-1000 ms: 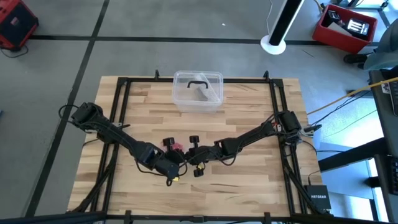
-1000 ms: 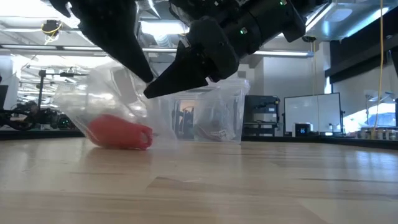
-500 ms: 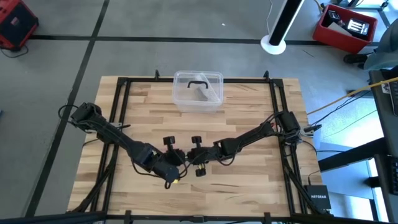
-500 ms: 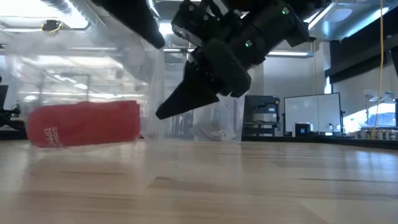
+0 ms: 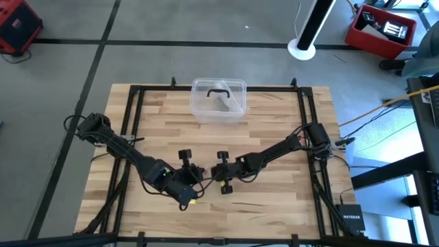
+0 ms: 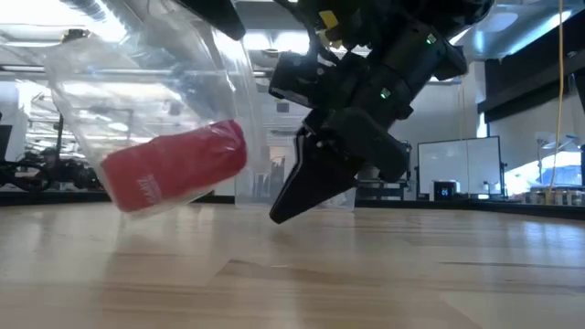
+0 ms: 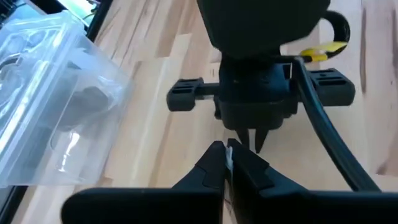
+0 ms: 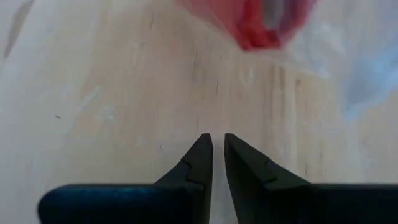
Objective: Roll bandage
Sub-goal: Close the transparent zip bag, then remove the lid of the container
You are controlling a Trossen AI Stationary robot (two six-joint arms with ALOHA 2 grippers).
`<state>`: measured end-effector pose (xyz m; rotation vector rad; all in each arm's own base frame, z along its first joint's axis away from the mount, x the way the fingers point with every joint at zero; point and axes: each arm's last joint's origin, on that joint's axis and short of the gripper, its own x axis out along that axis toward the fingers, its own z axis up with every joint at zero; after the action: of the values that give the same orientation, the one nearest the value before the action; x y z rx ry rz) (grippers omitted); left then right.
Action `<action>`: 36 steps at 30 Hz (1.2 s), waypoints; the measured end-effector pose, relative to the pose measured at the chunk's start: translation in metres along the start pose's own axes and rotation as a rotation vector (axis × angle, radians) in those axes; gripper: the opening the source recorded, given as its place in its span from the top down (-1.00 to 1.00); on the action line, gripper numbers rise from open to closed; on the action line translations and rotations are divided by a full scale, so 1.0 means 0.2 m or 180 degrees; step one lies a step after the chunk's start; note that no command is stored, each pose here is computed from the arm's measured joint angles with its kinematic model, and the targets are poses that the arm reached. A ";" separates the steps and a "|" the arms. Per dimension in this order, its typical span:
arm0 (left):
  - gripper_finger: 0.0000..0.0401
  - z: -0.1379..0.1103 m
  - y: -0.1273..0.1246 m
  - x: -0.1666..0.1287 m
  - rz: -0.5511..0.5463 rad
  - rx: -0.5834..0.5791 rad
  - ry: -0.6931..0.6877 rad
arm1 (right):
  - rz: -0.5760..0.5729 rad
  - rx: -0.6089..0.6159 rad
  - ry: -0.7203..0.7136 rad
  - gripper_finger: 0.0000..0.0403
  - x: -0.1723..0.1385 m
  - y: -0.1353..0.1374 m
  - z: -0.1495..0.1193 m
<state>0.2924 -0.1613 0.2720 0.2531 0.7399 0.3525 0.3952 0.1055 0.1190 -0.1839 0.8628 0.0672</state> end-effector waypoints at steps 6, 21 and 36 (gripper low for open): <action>0.94 -0.01 0.00 0.00 -0.0152 -0.0055 0.0112 | -0.0031 0.0076 0.0103 0.68 -0.04 -0.01 0.03; 0.27 0.00 0.16 -0.05 -0.0196 -0.0225 0.0363 | -0.0649 -0.0080 0.0011 -0.07 -0.65 -0.20 0.19; 0.02 -0.11 0.91 -0.10 0.0489 -0.0890 -0.0062 | -0.1308 0.1129 -0.0711 -0.10 -0.92 -0.93 -0.18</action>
<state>0.2227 -0.0022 0.3321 0.0488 0.6449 0.5928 0.2725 -0.0805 0.2607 -0.0168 0.5888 -0.4400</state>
